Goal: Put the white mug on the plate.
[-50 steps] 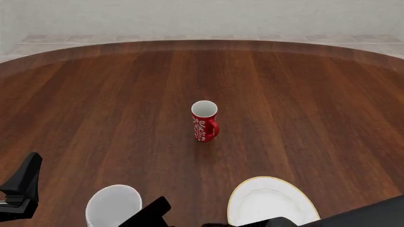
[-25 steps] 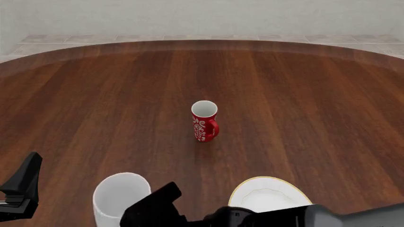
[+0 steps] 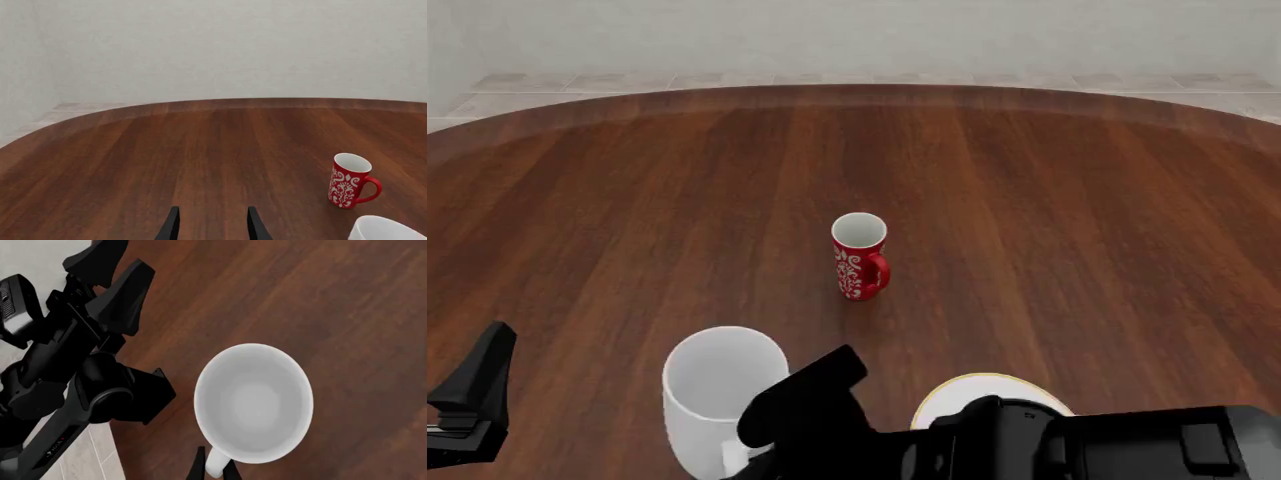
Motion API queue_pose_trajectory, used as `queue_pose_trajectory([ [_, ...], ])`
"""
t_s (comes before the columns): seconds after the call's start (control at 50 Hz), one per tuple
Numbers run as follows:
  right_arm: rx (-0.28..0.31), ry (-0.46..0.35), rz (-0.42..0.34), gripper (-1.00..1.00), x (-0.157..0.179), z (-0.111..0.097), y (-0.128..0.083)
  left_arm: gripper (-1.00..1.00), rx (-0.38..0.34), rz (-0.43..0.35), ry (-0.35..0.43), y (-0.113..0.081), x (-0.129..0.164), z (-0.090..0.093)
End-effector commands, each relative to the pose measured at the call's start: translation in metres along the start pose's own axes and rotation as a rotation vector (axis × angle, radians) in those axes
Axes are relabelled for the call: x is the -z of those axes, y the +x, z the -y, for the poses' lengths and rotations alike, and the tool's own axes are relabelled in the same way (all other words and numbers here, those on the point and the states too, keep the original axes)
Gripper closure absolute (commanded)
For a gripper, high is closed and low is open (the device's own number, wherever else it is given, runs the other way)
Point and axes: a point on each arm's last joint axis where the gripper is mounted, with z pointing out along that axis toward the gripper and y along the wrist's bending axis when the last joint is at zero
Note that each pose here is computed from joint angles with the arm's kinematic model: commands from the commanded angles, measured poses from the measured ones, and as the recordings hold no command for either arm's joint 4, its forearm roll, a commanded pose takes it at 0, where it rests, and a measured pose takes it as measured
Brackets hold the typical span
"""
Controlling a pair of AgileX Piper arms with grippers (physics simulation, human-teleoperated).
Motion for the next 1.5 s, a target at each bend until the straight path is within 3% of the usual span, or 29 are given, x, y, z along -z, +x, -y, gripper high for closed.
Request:
queue_pose_trajectory([
  [0.02,-0.002,0.012,0.035,1.00,0.025,0.011,-0.002,-1.00,0.000,0.000,0.000,0.000,0.000,0.000],
  [0.58,-0.055,0.059,0.124,1.00,0.089,0.044,0.010,-1.00,0.000,0.000,0.000,0.000,0.000,0.000],
  [0.92,-0.093,0.105,0.166,1.00,0.125,0.066,0.030,-1.00,0.000,0.000,0.000,0.000,0.000,0.000],
  [1.5,-0.138,0.159,0.195,1.00,0.164,0.085,0.063,-1.00,0.000,0.000,0.000,0.000,0.000,0.000],
])
